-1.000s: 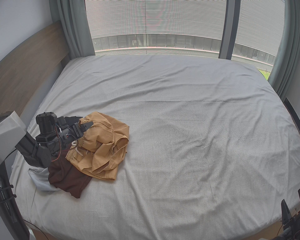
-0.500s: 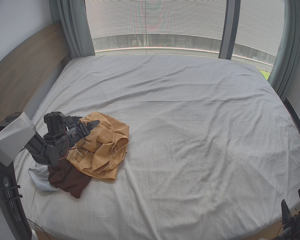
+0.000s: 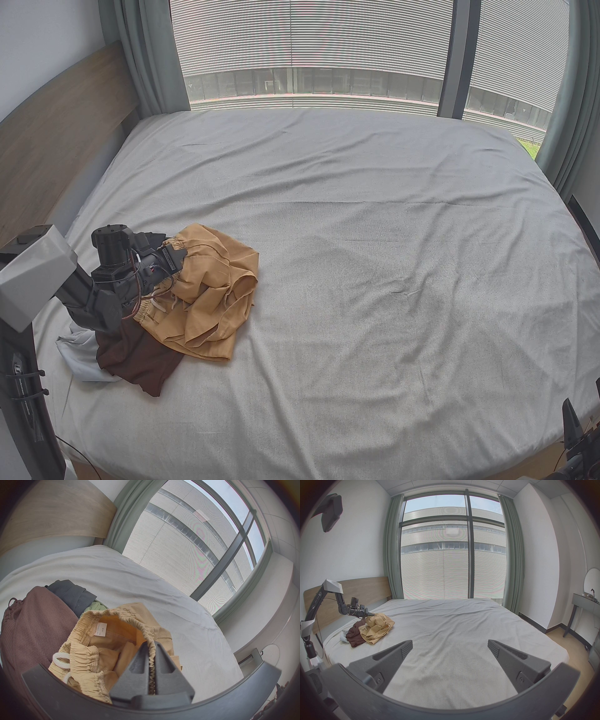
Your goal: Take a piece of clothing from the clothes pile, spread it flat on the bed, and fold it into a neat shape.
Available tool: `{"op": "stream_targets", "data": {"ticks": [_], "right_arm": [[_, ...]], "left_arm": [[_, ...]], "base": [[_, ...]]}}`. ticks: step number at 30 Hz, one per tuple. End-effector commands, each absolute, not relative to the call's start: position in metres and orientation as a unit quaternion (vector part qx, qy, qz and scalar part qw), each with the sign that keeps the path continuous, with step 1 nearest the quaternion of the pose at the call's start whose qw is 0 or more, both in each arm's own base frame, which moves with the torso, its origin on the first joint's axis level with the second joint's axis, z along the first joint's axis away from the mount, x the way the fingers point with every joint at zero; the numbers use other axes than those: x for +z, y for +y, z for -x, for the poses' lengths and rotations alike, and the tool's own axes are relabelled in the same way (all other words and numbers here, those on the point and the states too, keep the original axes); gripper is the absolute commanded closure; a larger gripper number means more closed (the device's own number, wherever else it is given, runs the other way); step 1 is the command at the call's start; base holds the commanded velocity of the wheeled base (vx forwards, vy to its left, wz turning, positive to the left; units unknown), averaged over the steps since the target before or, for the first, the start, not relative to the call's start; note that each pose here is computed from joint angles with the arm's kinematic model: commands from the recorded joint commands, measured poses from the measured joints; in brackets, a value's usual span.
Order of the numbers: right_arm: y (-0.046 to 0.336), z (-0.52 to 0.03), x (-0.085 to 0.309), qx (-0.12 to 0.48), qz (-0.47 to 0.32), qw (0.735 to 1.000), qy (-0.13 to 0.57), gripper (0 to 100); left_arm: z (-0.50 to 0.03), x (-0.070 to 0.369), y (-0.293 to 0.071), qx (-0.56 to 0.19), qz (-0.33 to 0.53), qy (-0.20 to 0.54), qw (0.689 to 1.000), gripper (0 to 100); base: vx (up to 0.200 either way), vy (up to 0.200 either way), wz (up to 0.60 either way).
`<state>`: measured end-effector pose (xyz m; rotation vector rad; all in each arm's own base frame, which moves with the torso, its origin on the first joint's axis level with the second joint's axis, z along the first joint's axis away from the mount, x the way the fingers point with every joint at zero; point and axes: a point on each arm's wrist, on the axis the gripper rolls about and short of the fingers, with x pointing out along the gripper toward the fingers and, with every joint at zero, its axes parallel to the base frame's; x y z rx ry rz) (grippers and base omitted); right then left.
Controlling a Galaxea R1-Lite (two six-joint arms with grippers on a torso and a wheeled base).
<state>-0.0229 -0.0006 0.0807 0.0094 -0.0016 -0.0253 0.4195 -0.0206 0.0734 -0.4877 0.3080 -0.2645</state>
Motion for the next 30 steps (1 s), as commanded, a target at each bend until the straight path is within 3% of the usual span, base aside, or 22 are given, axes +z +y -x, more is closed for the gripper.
{"op": "stream_targets", "data": {"ticks": [1, 8, 16, 30], "right_arm": [[-0.001, 0.023, 0.076, -0.013, -0.005, 1.000, 0.001, 0], [-0.001, 0.023, 0.076, -0.012, -0.007, 1.000, 0.001, 0], [-0.001, 0.023, 0.076, -0.013, -0.006, 1.000, 0.001, 0], [-0.001, 0.023, 0.076, -0.013, -0.006, 1.000, 0.001, 0]], "left_arm": [[-0.418, 0.073, -0.020, -0.130, 0.241, 0.153, 0.949, 100], [-0.409, 0.084, -0.021, -0.132, 0.281, 0.147, 0.939, 100], [-0.374, 0.118, -0.025, -0.188, 0.362, 0.156, 0.899, 100], [-0.358, 0.111, -0.025, -0.210, 0.396, 0.199, 0.872, 100]], "base": [[0.000, 0.000, 0.00], [0.000, 0.000, 0.00], [0.000, 0.000, 0.00], [0.000, 0.000, 0.00]]}}
